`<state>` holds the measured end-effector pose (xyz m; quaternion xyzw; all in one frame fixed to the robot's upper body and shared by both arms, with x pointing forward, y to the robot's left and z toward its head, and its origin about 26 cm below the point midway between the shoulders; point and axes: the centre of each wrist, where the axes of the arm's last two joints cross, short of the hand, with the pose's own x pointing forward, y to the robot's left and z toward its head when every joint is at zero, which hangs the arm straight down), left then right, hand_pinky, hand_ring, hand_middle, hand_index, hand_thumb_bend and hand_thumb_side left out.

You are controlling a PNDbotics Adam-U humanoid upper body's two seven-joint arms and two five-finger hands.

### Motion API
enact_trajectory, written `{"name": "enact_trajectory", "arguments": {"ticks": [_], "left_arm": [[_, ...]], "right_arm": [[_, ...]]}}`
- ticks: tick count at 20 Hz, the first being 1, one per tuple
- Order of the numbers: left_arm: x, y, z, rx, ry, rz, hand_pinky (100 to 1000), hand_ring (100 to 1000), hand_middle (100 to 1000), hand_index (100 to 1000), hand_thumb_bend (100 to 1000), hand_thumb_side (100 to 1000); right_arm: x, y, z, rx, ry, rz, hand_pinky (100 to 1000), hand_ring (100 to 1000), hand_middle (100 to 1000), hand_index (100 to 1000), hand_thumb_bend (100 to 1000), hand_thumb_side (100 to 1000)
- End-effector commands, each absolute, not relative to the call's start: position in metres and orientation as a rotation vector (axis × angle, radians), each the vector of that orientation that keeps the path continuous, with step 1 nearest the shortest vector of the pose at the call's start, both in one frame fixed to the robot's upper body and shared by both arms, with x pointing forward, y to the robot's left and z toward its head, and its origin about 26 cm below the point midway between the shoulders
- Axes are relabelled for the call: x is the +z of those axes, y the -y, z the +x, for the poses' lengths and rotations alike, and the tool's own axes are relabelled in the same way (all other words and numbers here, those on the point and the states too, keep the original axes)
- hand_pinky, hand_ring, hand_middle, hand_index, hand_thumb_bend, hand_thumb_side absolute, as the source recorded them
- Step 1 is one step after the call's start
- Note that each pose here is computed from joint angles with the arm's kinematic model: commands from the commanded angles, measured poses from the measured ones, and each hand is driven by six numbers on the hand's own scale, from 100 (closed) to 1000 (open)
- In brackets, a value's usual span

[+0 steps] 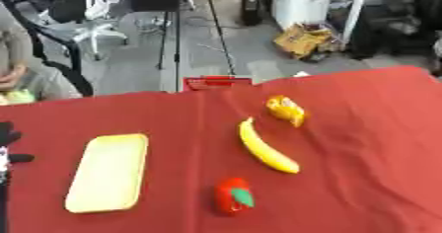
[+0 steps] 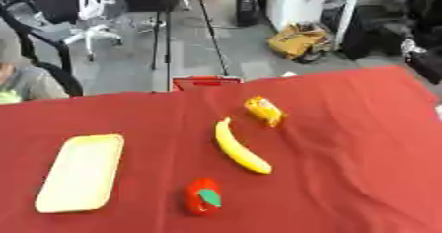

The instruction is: Pick up objects on the table and place them in the box.

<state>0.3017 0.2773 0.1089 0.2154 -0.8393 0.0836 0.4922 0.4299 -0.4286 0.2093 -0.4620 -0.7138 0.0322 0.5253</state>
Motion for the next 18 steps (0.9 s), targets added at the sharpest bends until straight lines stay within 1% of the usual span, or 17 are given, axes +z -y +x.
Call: {"name": "enact_trajectory", "arguments": {"ticks": [1,10,18], "left_arm": [[0.116,-0.28,0.302,0.195,2.064,0.531,528,754,732,745,634,822],[0.117,-0.28,0.302,0.194,2.064,0.533,528,755,734,745,635,822],[0.119,-0.276,0.304,0.186,2.073,0.514,528,756,736,745,637,821]], "right_arm": [[0.227,0.429,0.429,0.087,1.747,-1.129,665,685,781,832,473,541],[0.227,0.421,0.434,0.133,1.739,-1.116,669,688,784,834,493,540],[0.227,0.389,0.459,0.401,1.657,-1.105,681,703,793,848,500,535]]}}
